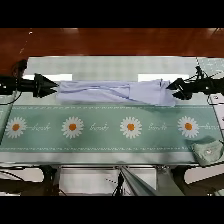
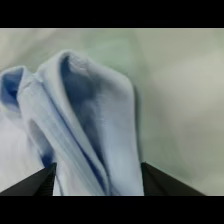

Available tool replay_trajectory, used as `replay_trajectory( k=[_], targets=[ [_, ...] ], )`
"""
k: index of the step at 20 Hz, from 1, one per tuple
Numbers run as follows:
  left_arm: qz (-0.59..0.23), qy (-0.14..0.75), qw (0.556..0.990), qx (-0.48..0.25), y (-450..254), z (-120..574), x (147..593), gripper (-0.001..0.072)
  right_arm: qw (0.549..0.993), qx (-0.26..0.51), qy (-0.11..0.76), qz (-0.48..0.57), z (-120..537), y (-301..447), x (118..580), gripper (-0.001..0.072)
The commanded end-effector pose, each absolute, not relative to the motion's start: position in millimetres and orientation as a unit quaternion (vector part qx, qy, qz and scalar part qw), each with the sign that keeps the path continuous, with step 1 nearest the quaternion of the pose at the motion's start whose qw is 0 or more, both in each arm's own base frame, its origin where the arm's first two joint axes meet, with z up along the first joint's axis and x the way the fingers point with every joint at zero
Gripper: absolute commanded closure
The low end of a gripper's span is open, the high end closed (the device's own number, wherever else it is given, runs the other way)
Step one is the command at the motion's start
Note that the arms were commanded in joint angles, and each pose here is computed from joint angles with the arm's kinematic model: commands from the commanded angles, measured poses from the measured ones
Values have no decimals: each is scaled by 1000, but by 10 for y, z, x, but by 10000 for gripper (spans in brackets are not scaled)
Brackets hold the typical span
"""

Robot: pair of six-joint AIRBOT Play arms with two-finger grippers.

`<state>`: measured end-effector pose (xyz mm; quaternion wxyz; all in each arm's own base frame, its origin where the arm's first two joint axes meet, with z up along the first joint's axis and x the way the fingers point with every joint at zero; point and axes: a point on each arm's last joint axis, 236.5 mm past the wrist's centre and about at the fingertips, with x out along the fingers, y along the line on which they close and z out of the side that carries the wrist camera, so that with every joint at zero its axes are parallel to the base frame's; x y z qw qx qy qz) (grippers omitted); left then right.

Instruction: Fold the shirts.

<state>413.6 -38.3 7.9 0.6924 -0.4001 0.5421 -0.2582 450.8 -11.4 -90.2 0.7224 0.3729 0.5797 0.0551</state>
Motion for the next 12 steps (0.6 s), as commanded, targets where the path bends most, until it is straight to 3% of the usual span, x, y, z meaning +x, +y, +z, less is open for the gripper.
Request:
replay_trajectory(
  k=[1,4,5,7,9,10,12],
  targets=[
    [-295,506,693,-421,-519,308,4227,203,729,343,585,90,-986,203,4559,111],
    [-300,504,691,-422,-566,331,4235,204,741,309,585,117,-995,627,4626,114],
    [-301,505,690,-422,-576,331,4234,204,740,300,589,126,-994,745,4607,163],
    [-301,505,690,-422,-574,331,4234,207,741,286,590,146,-923,874,4587,641],
    [-299,507,688,-424,-586,329,4234,366,749,270,581,169,-687,910,4556,680],
    [-301,508,687,-423,-612,330,4230,400,757,264,571,176,-526,909,4553,681],
    [-313,516,682,-413,-774,328,4210,603,780,250,543,187,-131,919,4547,681]
  ],
)
